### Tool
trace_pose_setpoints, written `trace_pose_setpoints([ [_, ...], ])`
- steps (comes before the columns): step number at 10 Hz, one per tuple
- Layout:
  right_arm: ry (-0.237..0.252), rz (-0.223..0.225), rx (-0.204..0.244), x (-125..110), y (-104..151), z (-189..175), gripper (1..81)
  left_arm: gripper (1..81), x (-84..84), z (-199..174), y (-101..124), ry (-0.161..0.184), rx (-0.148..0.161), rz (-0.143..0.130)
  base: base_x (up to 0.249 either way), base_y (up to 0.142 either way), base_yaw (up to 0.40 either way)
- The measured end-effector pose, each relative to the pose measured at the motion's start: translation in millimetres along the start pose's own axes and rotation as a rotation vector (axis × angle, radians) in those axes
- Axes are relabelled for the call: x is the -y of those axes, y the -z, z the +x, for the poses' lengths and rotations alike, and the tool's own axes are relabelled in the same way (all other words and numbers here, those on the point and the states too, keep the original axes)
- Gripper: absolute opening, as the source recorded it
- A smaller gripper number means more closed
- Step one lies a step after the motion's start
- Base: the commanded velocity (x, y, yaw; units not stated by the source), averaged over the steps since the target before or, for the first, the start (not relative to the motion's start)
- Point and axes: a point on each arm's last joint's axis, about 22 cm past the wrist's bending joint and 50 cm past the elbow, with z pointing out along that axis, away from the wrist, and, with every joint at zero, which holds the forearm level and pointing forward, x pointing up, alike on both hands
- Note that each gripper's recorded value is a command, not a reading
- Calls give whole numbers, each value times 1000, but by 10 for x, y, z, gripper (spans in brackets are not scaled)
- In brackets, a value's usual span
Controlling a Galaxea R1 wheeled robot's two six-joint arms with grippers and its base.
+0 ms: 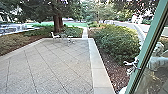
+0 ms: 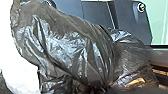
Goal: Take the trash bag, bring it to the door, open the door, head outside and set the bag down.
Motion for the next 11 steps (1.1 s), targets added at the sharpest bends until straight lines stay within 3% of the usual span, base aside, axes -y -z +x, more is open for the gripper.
trace_pose_setpoints([
  [11, 0, -2, -9, -12, 6, 70, 811, 10, 8, 90, 0, -2, -13, 3, 121, 0, 0],
])
